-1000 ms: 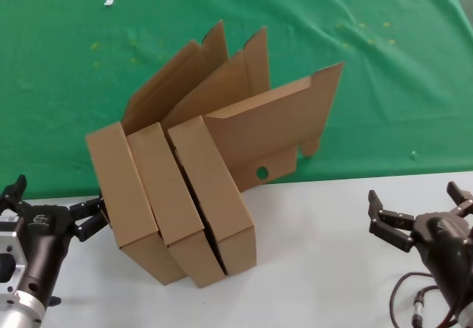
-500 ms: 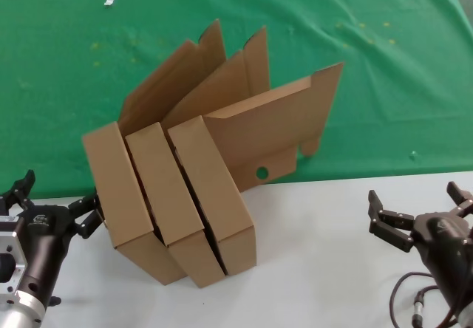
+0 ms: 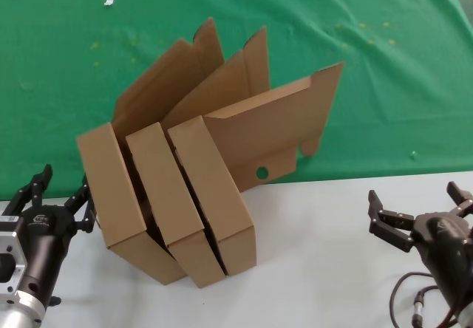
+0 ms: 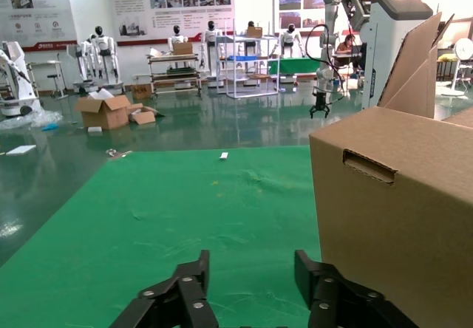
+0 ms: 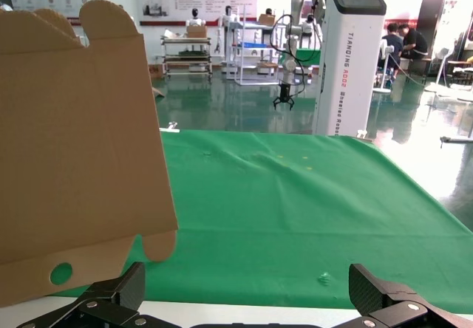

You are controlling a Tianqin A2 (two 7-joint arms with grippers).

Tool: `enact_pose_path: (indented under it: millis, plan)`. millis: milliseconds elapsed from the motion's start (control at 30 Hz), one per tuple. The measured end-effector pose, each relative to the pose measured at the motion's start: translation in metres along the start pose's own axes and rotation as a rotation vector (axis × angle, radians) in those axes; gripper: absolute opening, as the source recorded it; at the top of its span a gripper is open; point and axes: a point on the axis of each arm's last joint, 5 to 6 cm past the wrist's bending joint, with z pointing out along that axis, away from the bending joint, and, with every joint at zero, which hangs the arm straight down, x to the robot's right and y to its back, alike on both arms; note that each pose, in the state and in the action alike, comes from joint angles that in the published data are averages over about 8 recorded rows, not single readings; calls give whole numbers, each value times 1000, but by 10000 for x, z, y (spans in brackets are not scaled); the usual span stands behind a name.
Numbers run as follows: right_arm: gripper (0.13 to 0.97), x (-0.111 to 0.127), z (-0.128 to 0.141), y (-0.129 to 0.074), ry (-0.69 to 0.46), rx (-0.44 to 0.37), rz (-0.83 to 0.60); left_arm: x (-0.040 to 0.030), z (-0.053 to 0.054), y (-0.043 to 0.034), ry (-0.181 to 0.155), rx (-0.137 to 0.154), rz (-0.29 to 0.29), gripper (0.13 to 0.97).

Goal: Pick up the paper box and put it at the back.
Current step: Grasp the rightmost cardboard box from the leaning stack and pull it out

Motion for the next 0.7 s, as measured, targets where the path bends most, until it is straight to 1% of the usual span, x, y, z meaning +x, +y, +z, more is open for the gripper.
enact_pose_path:
  millis: [67, 333, 367, 633, 700]
  plan:
    - [966, 0, 0, 0, 0, 0, 0, 0, 0, 0, 0, 0, 0, 551]
    - [966, 0, 0, 0, 0, 0, 0, 0, 0, 0, 0, 0, 0, 353]
    - [966, 0, 0, 0, 0, 0, 0, 0, 0, 0, 0, 0, 0, 353]
    - [966, 0, 0, 0, 0, 0, 0, 0, 0, 0, 0, 0, 0, 220]
    - [966, 0, 0, 0, 0, 0, 0, 0, 0, 0, 0, 0, 0, 212]
